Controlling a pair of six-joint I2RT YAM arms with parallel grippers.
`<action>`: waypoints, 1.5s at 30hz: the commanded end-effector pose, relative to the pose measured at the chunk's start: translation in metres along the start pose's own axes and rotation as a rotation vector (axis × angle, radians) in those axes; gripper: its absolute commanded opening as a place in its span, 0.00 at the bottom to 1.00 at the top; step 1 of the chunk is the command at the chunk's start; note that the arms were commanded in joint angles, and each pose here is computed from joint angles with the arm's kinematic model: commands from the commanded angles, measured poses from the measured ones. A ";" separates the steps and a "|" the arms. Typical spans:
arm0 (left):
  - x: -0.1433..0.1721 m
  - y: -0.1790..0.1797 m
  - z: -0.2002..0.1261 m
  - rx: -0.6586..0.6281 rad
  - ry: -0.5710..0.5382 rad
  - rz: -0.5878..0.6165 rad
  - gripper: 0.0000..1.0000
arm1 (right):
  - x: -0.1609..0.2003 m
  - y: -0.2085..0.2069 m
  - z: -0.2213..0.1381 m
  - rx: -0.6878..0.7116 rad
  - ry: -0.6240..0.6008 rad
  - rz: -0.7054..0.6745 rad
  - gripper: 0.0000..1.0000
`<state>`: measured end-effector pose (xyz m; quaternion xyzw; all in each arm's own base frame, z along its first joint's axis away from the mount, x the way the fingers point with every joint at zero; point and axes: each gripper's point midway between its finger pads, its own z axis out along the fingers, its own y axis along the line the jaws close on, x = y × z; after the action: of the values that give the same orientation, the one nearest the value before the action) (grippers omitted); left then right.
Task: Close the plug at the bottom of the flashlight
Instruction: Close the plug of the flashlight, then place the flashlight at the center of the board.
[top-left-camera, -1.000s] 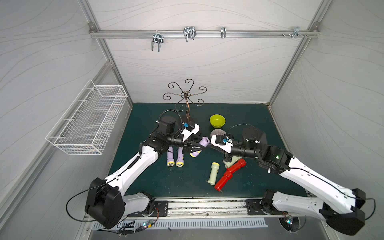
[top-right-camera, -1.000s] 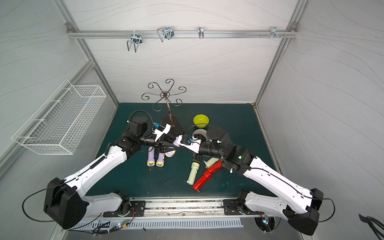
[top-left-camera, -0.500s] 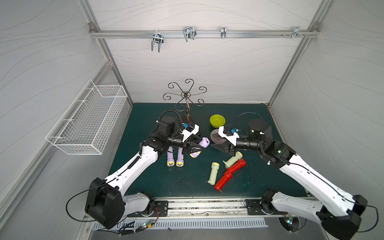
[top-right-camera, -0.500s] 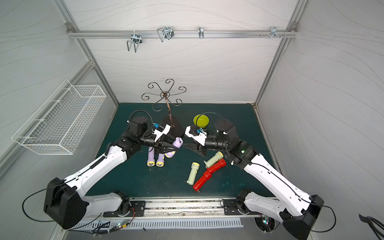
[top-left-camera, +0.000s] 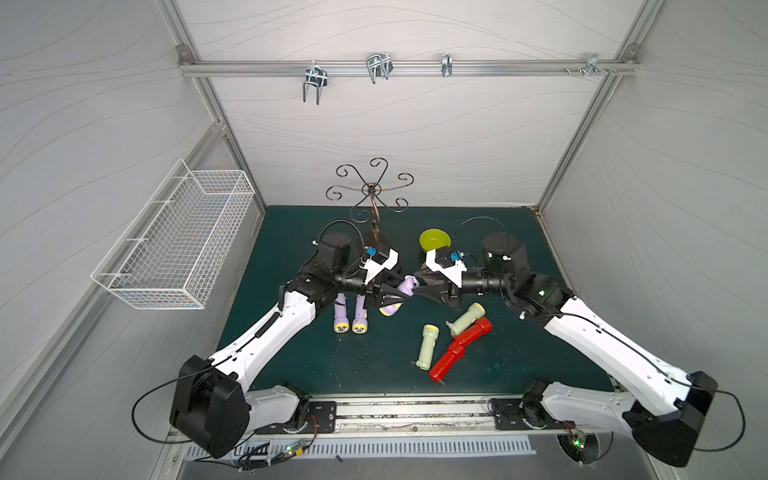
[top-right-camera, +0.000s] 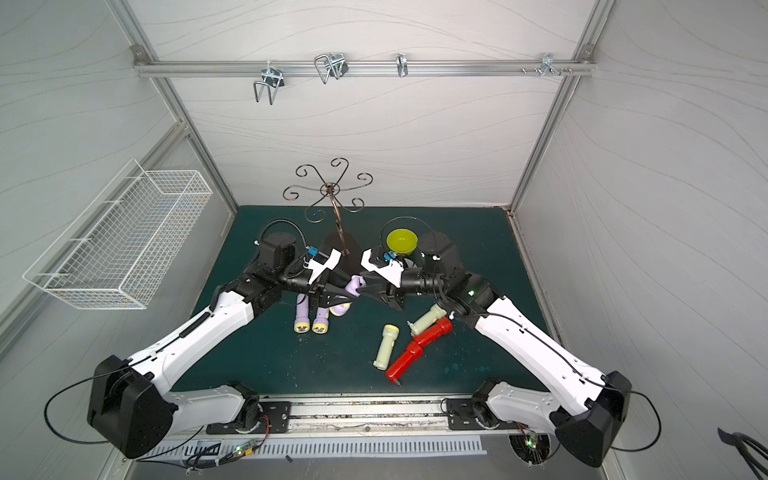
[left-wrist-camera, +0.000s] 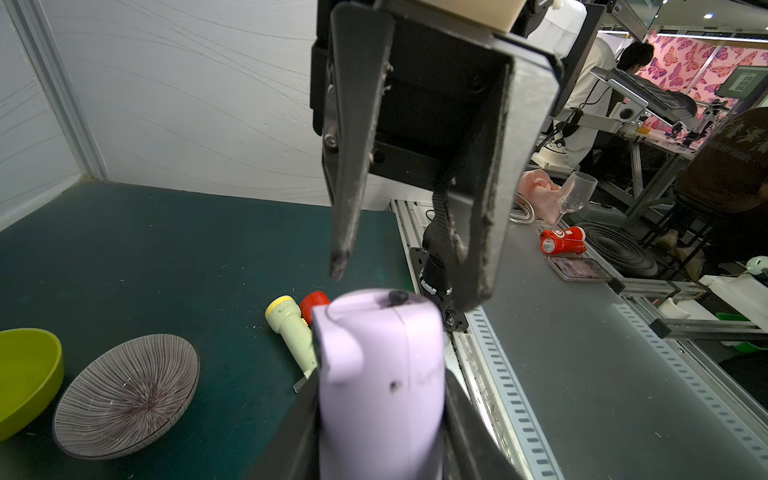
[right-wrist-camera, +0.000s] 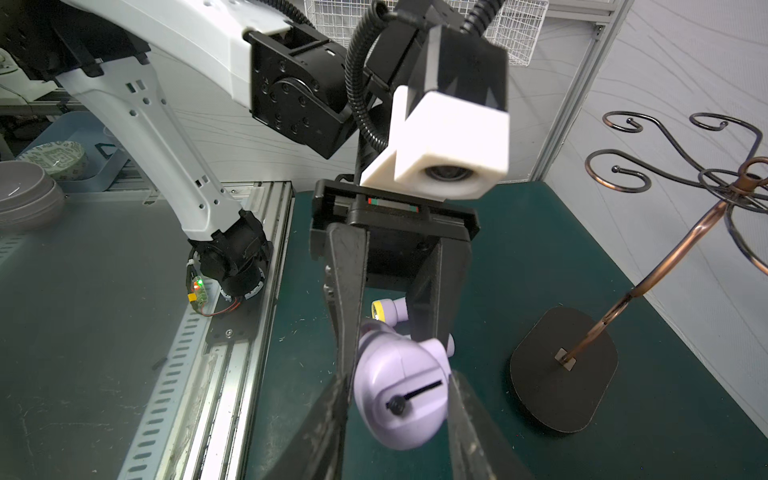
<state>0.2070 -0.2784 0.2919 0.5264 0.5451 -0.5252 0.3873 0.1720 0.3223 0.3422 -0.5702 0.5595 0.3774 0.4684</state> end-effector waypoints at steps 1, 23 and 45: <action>-0.024 -0.005 -0.002 0.025 -0.030 0.091 0.00 | -0.016 0.002 0.001 -0.021 -0.039 -0.015 0.36; -0.025 0.000 -0.004 -0.016 -0.022 0.096 0.00 | -0.001 0.031 0.006 -0.072 0.026 0.011 0.12; 0.065 0.121 -0.031 -1.068 0.095 -0.613 0.00 | 0.074 -0.080 -0.069 0.602 0.137 0.508 0.20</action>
<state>0.3003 -0.2767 0.2224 0.2240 0.8386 -0.3010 0.3949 0.2434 0.2468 0.3115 -0.3322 0.7650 0.2642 0.4844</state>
